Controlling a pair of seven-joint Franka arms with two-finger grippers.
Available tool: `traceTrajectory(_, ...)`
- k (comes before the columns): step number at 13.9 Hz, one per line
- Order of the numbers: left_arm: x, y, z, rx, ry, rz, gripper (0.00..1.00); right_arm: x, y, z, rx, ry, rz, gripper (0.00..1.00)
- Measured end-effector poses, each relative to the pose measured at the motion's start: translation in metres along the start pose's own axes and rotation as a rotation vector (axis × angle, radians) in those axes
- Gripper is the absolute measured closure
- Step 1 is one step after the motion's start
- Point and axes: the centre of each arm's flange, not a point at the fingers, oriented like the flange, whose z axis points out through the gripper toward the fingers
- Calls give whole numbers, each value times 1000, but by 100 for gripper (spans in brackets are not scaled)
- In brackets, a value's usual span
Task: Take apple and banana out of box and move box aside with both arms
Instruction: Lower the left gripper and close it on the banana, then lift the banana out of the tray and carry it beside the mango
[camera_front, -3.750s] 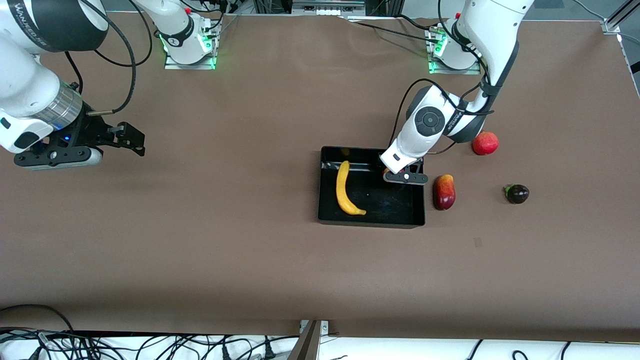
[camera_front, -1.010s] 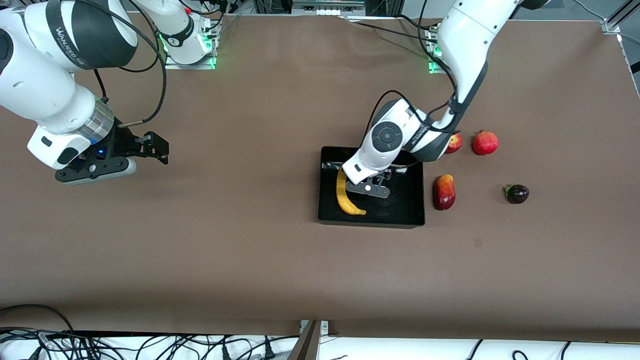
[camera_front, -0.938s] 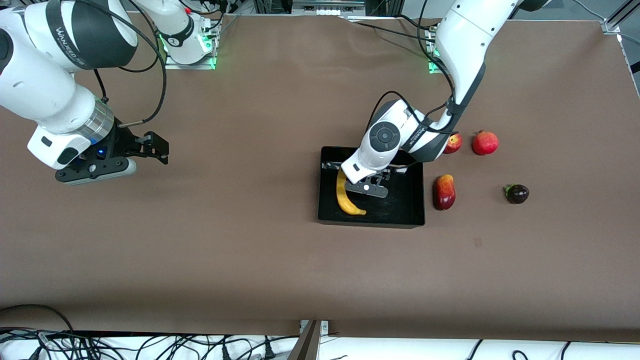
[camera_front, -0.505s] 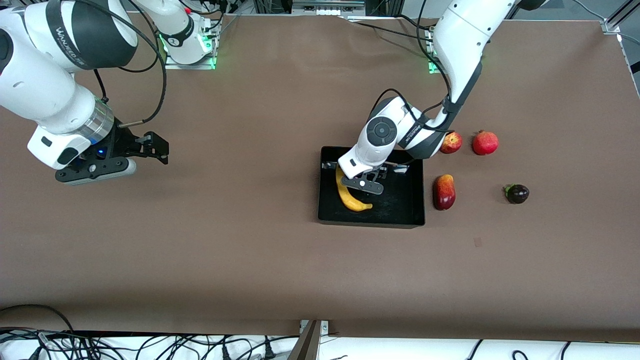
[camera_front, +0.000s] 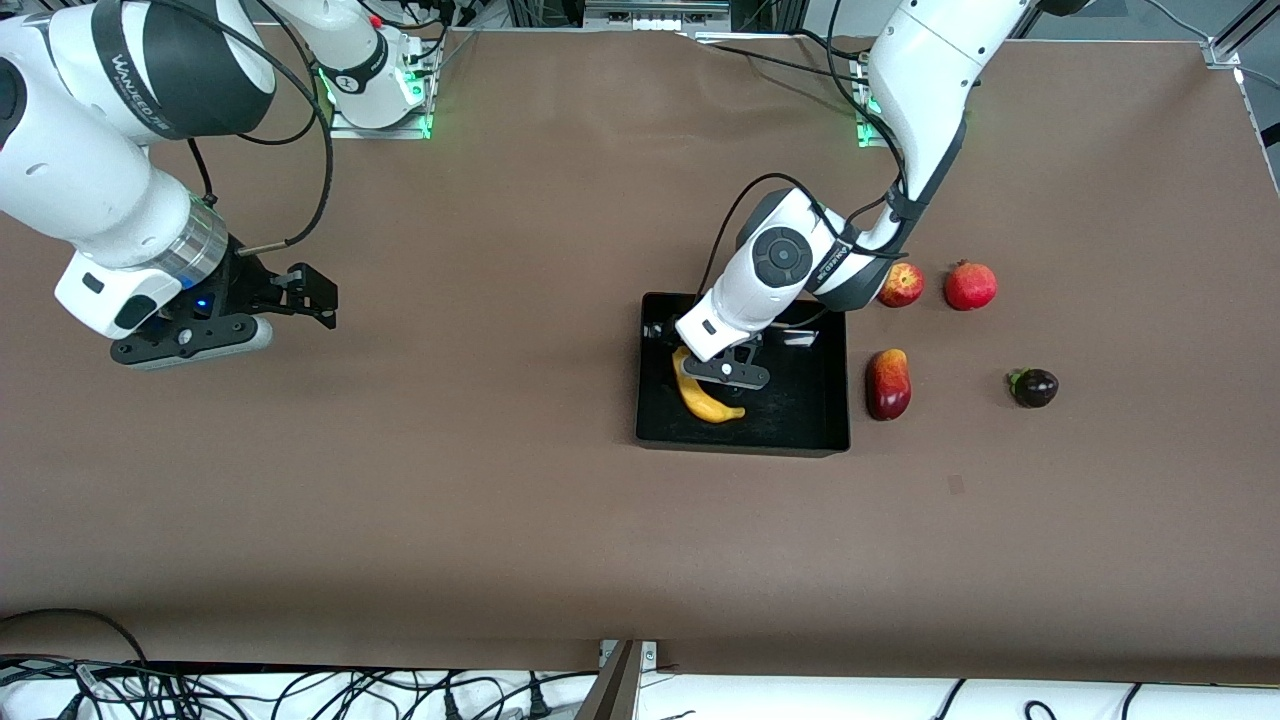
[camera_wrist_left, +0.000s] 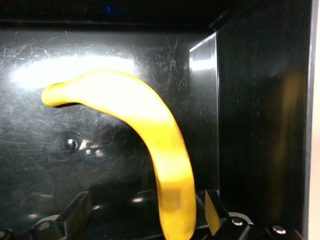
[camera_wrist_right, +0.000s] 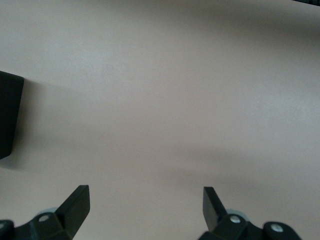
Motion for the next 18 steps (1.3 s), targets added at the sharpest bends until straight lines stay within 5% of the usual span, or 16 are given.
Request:
traceTrajectory(6, -13, 10, 26, -7, -13, -19, 0, 0, 0, 0, 0, 0, 0, 0)
traceTrajectory(12, -17, 13, 38, 4, -20, 6, 63, 0, 0, 0, 0, 0, 0, 0)
traceTrajectory(18, 6, 10, 0, -19, 40, -13, 63, 0, 0, 0, 0, 0, 0, 0)
